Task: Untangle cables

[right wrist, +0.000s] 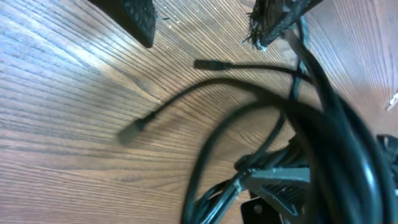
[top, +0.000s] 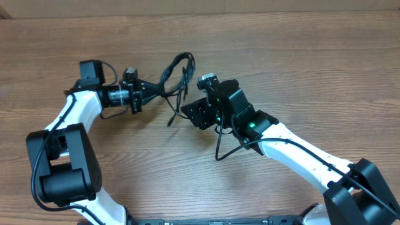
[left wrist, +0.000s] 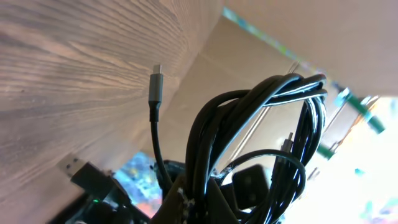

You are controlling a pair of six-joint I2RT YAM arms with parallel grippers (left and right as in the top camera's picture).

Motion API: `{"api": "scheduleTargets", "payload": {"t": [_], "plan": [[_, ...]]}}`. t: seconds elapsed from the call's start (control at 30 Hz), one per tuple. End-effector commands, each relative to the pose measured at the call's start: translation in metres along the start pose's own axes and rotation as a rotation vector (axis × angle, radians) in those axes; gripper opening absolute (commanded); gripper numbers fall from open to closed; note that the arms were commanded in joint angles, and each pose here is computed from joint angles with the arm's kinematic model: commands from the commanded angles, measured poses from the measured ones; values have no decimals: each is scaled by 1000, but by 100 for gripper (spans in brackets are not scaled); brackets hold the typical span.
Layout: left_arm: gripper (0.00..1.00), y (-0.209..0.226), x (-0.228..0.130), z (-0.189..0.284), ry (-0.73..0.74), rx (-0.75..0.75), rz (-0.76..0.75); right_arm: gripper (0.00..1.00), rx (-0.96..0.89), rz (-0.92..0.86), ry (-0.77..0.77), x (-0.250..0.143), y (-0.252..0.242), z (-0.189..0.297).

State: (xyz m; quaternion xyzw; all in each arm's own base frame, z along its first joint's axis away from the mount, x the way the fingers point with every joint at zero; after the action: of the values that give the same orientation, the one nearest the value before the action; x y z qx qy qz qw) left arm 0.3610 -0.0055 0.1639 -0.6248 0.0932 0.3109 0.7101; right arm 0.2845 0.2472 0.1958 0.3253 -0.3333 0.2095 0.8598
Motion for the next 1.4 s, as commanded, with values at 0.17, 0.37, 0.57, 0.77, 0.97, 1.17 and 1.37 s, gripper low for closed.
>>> {"api": "scheduleTargets", "payload": {"t": [0.17, 0.37, 0.57, 0.77, 0.97, 1.17, 1.37], "plan": [[5, -5, -6, 6, 36, -32, 187, 73, 30, 40, -38, 5, 6, 1], [4, -5, -6, 7, 40, -34, 213, 73, -8, 78, -107, 8, 4, -14], [4, -5, -6, 7, 44, -37, 211, 70, -8, 88, -152, 10, 1, -25], [4, -5, -6, 7, 38, -35, 211, 70, -21, 106, -151, 11, 0, -23], [4, -5, -5, 7, 35, -35, 201, 63, -35, 103, -146, 10, -1, -22], [4, -5, -5, 7, 36, -35, 194, 62, -35, 100, -151, 17, 4, -4], [4, -5, -5, 7, 37, -35, 198, 59, -45, 84, -116, 13, 4, 0]]}}
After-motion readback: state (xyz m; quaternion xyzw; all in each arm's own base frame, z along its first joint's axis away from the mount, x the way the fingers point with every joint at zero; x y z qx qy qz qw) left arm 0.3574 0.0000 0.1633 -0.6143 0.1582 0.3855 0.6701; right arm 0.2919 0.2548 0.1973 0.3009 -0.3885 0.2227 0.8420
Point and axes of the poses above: each gripper's point midway between its finger pads, its own z axis back along the fingers, its own y axis along the line the jaws close on, x = y × z, the point moved 10 cm from there along z, back along the fingers, and after that the axes turned 3 degrees about z, right-handed, at the moved point
